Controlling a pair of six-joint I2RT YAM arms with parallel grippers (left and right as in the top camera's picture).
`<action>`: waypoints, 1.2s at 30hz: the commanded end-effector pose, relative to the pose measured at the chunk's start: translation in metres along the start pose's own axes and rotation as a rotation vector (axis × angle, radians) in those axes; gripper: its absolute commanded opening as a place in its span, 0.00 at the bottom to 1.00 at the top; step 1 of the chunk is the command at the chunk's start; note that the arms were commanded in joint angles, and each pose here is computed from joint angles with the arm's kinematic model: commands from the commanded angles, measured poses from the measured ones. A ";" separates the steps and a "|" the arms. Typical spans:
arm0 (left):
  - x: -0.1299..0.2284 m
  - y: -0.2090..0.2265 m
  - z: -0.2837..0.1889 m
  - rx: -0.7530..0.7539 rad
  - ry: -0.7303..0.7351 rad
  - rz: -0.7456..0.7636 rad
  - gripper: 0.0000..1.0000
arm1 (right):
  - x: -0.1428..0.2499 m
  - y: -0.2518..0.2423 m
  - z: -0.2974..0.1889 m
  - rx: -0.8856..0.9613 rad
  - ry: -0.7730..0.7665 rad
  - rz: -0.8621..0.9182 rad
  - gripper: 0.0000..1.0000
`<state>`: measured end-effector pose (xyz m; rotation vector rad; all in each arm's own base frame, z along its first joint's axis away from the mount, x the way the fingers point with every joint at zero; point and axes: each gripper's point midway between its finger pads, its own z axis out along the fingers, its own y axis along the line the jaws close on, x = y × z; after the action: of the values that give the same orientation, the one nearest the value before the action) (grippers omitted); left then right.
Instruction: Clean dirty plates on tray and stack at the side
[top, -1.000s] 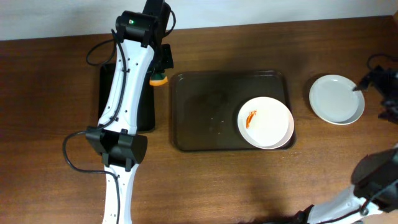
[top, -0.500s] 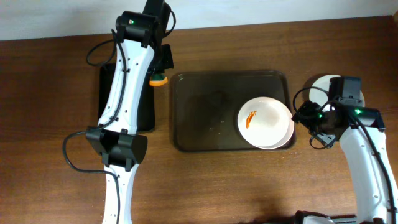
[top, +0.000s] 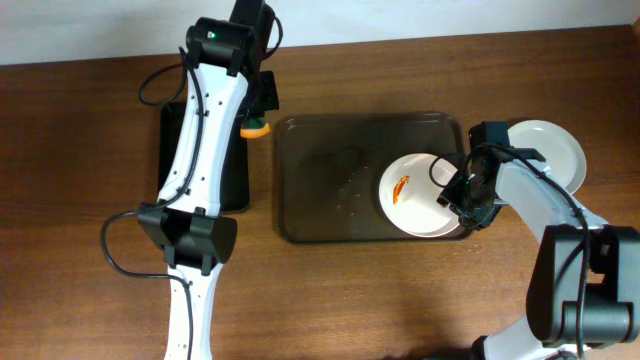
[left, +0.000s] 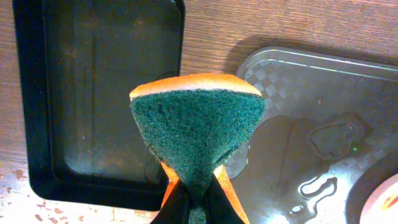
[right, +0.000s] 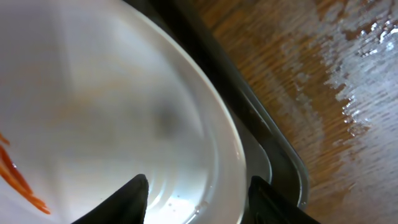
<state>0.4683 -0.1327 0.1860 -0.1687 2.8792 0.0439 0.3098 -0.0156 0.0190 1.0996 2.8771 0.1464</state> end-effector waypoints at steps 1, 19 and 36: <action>0.000 0.000 0.005 -0.002 0.010 0.012 0.05 | 0.003 -0.002 0.003 0.017 0.008 0.016 0.53; 0.004 -0.005 0.010 0.005 0.025 0.021 0.00 | 0.033 0.131 0.019 -0.244 -0.163 -0.269 0.04; 0.121 -0.145 0.136 0.181 0.226 0.341 0.00 | 0.037 0.119 0.043 -0.177 -0.125 -0.294 0.04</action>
<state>0.4212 -0.2670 0.0255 0.2714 3.0586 -0.1414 0.3732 0.1055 0.0058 0.6237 2.7599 0.3633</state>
